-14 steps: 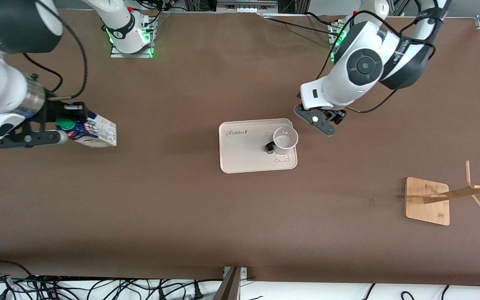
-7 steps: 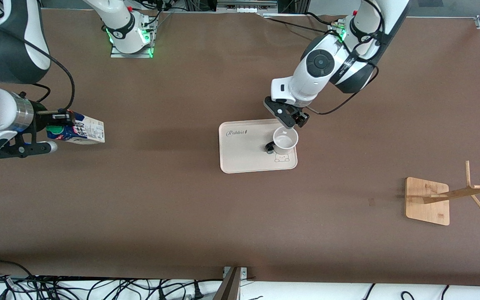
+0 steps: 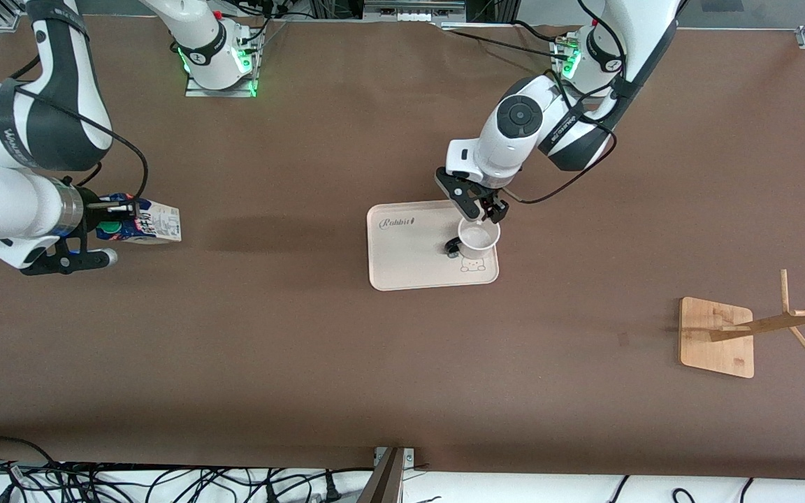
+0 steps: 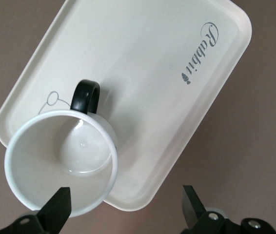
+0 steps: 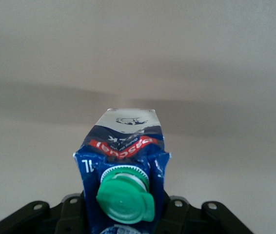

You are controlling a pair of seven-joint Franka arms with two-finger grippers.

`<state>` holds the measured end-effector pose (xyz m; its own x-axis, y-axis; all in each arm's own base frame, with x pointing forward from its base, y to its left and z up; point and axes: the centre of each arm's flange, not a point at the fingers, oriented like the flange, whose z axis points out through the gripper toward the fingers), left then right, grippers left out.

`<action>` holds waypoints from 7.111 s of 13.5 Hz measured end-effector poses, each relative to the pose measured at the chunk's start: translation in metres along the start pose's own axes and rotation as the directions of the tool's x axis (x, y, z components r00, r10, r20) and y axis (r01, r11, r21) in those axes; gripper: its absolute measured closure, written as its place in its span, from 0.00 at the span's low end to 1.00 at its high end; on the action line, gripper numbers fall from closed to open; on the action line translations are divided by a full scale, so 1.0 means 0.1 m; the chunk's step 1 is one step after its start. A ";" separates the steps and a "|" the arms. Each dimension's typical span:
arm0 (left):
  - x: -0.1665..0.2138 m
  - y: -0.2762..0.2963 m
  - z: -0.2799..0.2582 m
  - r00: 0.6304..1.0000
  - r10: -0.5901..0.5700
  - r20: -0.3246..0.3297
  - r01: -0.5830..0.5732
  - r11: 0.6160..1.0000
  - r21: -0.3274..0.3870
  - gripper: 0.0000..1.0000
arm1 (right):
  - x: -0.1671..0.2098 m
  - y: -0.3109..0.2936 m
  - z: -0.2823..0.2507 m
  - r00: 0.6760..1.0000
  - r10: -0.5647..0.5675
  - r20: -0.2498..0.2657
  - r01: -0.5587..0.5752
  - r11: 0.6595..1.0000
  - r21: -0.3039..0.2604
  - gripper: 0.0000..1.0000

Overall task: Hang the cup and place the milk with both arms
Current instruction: 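Lower the left gripper and grasp the white mug's rim, then lower the carton with the right gripper while the left gripper carries the mug, then hang the mug handle on the wooden stand's peg with the left gripper, then open the left gripper and raise it away from the mug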

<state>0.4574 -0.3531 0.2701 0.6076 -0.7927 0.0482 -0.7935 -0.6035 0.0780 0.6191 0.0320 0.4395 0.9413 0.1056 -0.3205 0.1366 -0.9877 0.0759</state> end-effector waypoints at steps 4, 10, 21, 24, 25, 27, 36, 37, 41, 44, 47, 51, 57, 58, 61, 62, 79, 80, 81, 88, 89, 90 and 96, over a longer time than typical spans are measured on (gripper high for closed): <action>0.10 -0.06 0.13 0.999 0.049 0.001 -0.049 0.999 0.018 0.06 | 0.06 0.11 0.22 0.998 0.014 -0.059 -0.014 1.000 0.004 0.54; 0.13 -0.10 0.18 0.994 0.104 0.010 -0.105 0.993 0.058 0.59 | -0.15 0.13 0.57 0.994 0.017 -0.105 -0.016 1.000 0.013 0.54; 0.13 -0.87 -0.81 0.983 -0.110 0.150 0.088 0.985 0.147 0.94 | -0.23 0.28 1.08 0.987 0.046 -0.157 -0.042 0.999 0.026 0.53; 0.09 -1.19 -1.54 0.950 -0.241 0.201 0.204 0.961 0.188 0.94 | -0.23 0.30 1.09 0.986 0.050 -0.159 -0.046 0.999 0.027 0.51; -0.01 -1.37 -1.67 0.930 -0.301 0.213 0.265 0.947 0.180 0.94 | -0.23 0.33 1.09 0.986 0.053 -0.158 -0.050 0.998 0.028 0.44; -0.37 -1.89 -1.86 0.876 -0.420 0.237 0.399 0.907 0.132 0.94 | -0.24 0.38 1.10 0.986 0.063 -0.156 -0.059 0.998 0.031 0.37; -1.50 -3.15 -2.85 0.722 -0.671 0.168 0.659 0.741 0.128 0.94 | -0.32 0.46 0.82 0.978 0.077 -0.194 -0.072 0.997 0.034 0.00; -1.58 -3.22 -2.95 0.713 -0.685 0.150 0.673 0.728 0.130 0.94 | -0.36 0.48 0.66 0.976 0.080 -0.204 -0.075 0.997 0.034 0.00; -1.93 -3.51 -3.07 0.680 -0.724 0.116 0.712 0.690 0.127 0.94 | -0.59 0.58 -0.29 0.962 0.091 -0.257 -0.085 0.996 0.031 0.00; -2.09 -3.66 -3.08 0.665 -0.741 0.091 0.731 0.671 0.125 0.94 | -0.75 0.63 -0.84 0.953 0.090 -0.289 -0.085 0.996 0.030 0.00; -2.07 -3.68 -3.10 0.669 -0.740 0.069 0.730 0.671 0.127 0.94 | -0.83 0.58 -0.94 0.964 0.096 -0.246 -0.076 0.993 0.092 0.00; -2.01 -3.72 -3.13 0.681 -0.732 0.017 0.722 0.676 0.147 0.94 | -0.88 0.61 -0.97 0.965 0.124 -0.230 -0.077 0.976 0.203 0.00; -1.99 -3.84 -3.08 0.689 -0.725 -0.028 0.718 0.676 0.167 0.94 | -0.90 0.64 -1.08 0.963 0.103 -0.249 -0.084 0.993 0.083 0.00; -2.01 -3.86 -3.07 0.692 -0.722 -0.029 0.715 0.678 0.168 0.94 | -0.89 0.63 -1.11 0.961 0.100 -0.259 -0.082 0.994 0.078 0.00; -2.12 -3.96 -3.05 0.700 -0.714 -0.028 0.707 0.686 0.174 0.94 | -0.83 0.62 -1.25 0.953 0.096 -0.288 -0.079 0.994 0.071 0.00; -2.17 -3.99 -3.05 0.699 -0.714 -0.025 0.707 0.685 0.177 0.94 | -0.81 0.61 -1.27 0.952 0.092 -0.293 -0.075 0.995 0.069 0.00; -2.19 -4.13 -2.85 0.762 -0.648 -0.007 0.641 0.752 0.154 0.12 | -0.77 0.47 -1.37 0.970 0.058 -0.238 -0.049 0.998 0.043 0.00; -2.09 -4.02 -2.89 0.772 -0.636 0.003 0.630 0.765 0.136 0.03 | -0.77 0.47 -1.37 0.970 0.058 -0.238 -0.049 0.998 0.043 0.00; -1.99 -3.89 -2.98 0.781 -0.625 0.003 0.620 0.775 0.118 0.00 | -0.76 0.47 -1.37 0.970 0.058 -0.237 -0.049 0.998 0.043 0.00; -1.94 -3.05 -3.35 0.757 -0.651 0.047 0.649 0.759 0.052 0.00 | -0.76 0.44 -1.39 0.969 0.052 -0.240 -0.043 0.998 0.041 0.00; -1.97 -2.96 -3.34 0.751 -0.658 0.056 0.655 0.753 0.058 0.00 | -0.76 0.43 -1.39 0.969 0.051 -0.240 -0.043 0.998 0.041 0.00; -2.01 -2.89 -3.34 0.745 -0.664 0.063 0.661 0.748 0.066 0.00 | -0.76 0.43 -1.39 0.969 0.051 -0.240 -0.043 0.998 0.041 0.00; -2.24 -2.65 -3.17 0.701 -0.709 0.076 0.703 0.705 0.093 0.00 | -0.76 0.40 -1.39 0.970 0.045 -0.241 -0.036 0.999 0.040 0.00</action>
<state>0.5420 0.0112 0.5542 0.9861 -0.1343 -0.0973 -0.1353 -0.9908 -0.0036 0.5961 0.0008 0.5980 0.9931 0.0857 -0.0800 0.0899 -0.9947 0.0497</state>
